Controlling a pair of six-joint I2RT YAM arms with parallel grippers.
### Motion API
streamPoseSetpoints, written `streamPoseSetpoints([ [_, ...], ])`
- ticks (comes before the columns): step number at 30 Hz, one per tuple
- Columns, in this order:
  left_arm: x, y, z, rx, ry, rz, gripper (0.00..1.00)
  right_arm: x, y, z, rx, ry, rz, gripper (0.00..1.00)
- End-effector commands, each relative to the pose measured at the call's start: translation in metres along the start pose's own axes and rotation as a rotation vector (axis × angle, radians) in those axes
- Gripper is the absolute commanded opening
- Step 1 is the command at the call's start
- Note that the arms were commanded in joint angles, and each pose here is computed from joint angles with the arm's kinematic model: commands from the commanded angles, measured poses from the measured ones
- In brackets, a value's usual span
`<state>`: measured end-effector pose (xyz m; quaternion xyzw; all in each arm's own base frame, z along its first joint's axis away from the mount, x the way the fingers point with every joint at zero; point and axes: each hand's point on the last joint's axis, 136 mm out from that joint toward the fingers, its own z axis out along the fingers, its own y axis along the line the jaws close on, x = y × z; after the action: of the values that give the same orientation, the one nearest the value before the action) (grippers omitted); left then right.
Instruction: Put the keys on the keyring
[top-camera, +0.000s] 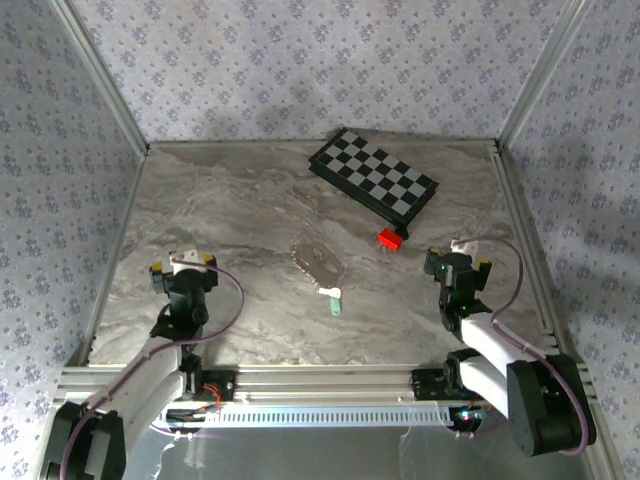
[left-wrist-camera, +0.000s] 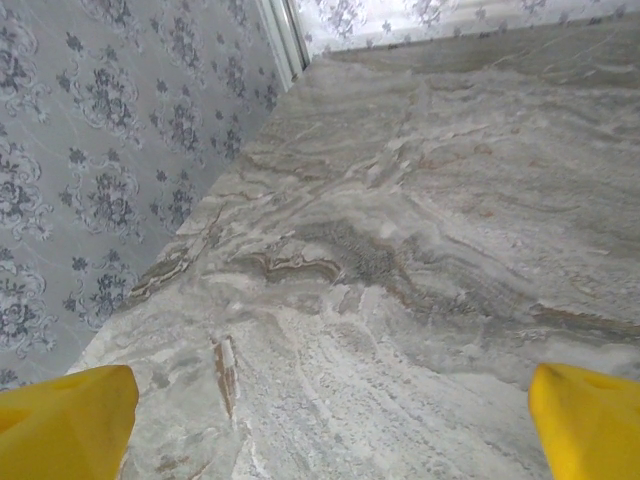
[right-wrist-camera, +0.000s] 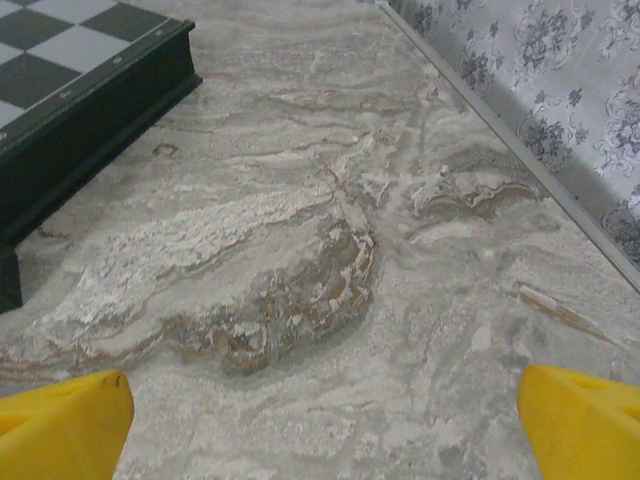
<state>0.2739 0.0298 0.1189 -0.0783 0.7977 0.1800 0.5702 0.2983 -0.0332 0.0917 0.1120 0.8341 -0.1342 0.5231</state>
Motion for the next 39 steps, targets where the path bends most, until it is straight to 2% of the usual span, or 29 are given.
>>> streamPoseSetpoints([
  [1, -0.024, -0.001, 0.004, 0.012, -0.075, -0.089, 0.99, -0.032, -0.003, 0.004, 0.024, -0.099, 0.045, 1.0],
  [12, -0.03, -0.011, 0.03, 0.01, -0.055, -0.08, 1.0, -0.044, -0.001, 0.023, 0.038, -0.145, 0.055, 1.0],
  [23, -0.039, -0.045, 0.07, 0.09, -0.018, -0.008, 1.0, -0.047, 0.005, 0.047, 0.039, -0.175, 0.027, 1.0],
  [25, -0.041, -0.05, 0.075, 0.1, -0.017, 0.0, 1.0, -0.05, 0.008, 0.054, 0.045, -0.179, -0.028, 1.0],
  [33, -0.036, -0.062, 0.094, 0.123, 0.002, 0.046, 1.0, -0.044, 0.024, 0.067, -0.027, -0.098, -0.05, 1.0],
  [39, -0.03, -0.051, 0.1, 0.122, 0.013, -0.014, 1.0, -0.041, 0.025, 0.072, -0.059, -0.069, -0.043, 1.0],
])
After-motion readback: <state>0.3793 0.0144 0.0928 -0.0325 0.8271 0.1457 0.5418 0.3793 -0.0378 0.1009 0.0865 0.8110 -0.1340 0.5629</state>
